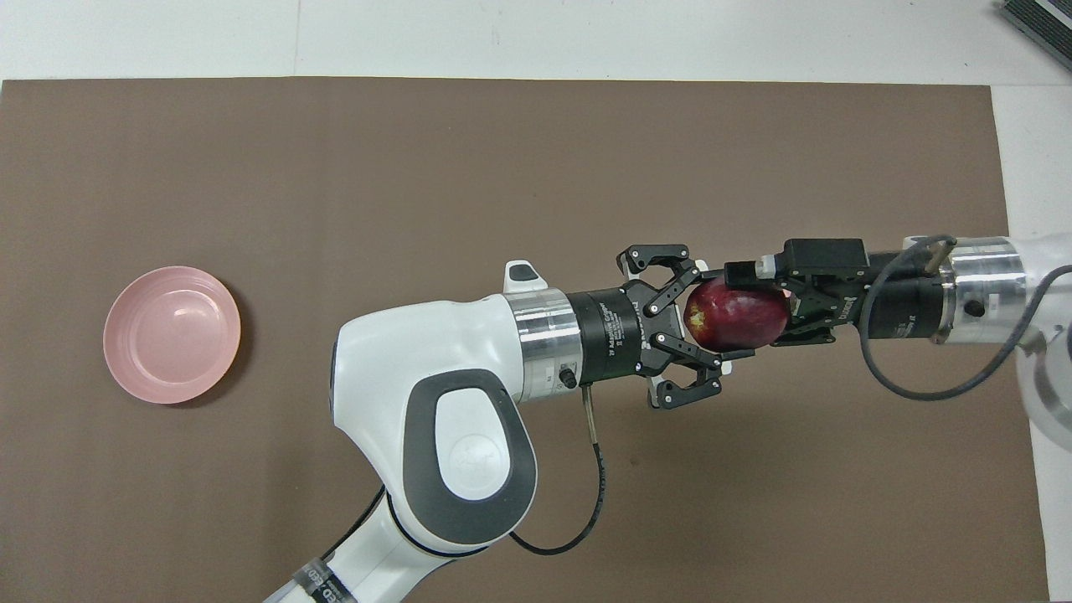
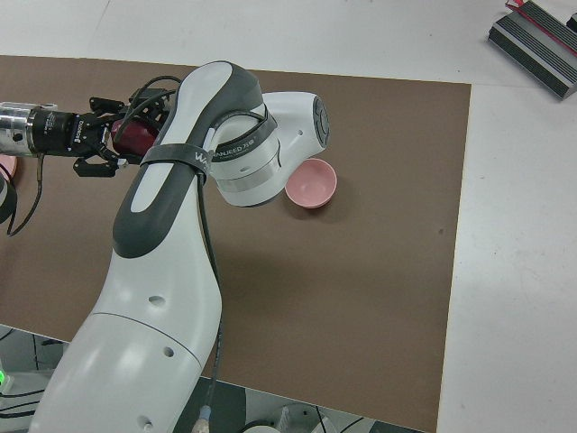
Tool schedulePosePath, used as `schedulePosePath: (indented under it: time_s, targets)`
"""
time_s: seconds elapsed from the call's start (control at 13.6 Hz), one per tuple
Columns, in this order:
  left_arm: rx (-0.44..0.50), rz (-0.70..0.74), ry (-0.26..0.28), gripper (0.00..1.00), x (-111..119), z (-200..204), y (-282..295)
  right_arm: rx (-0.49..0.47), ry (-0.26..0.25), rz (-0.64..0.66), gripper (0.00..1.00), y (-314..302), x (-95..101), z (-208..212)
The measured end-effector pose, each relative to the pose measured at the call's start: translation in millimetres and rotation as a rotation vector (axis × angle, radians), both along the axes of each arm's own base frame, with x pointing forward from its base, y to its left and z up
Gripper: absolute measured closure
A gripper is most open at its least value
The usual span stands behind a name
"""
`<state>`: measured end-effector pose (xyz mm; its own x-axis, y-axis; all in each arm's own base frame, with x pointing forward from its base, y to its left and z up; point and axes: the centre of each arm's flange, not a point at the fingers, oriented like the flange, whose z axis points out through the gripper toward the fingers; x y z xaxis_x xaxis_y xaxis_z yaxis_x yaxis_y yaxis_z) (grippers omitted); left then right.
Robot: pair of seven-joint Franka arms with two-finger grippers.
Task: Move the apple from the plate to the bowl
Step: 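Grasp the apple with the right gripper and open the left gripper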
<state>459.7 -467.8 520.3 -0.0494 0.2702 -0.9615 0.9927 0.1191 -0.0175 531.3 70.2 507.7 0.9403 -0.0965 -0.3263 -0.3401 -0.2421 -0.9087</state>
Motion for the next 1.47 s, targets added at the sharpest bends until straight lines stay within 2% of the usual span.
schedulePosePath:
  time_s: [1.1, 1.18, 1.25, 1.47]
  targets:
    - [0.008, 0.016, 0.006, 0.26, 4.1, -6.5, 0.6, -0.012, 0.005, 0.020, 0.00, -0.7, -2.3, -1.4]
    - [0.008, 0.019, 0.004, 0.26, 4.9, -6.0, 1.2, -0.016, 0.005, 0.018, 0.09, -1.7, -2.1, -1.9]
    - [0.008, 0.019, 0.004, 0.26, 5.0, -5.9, 1.2, -0.016, 0.005, 0.018, 0.11, -1.9, -2.1, -1.8]
    - [0.007, 0.019, 0.004, 0.26, 5.0, -5.8, 1.2, -0.016, 0.004, 0.018, 0.11, -1.9, -2.1, -1.8]
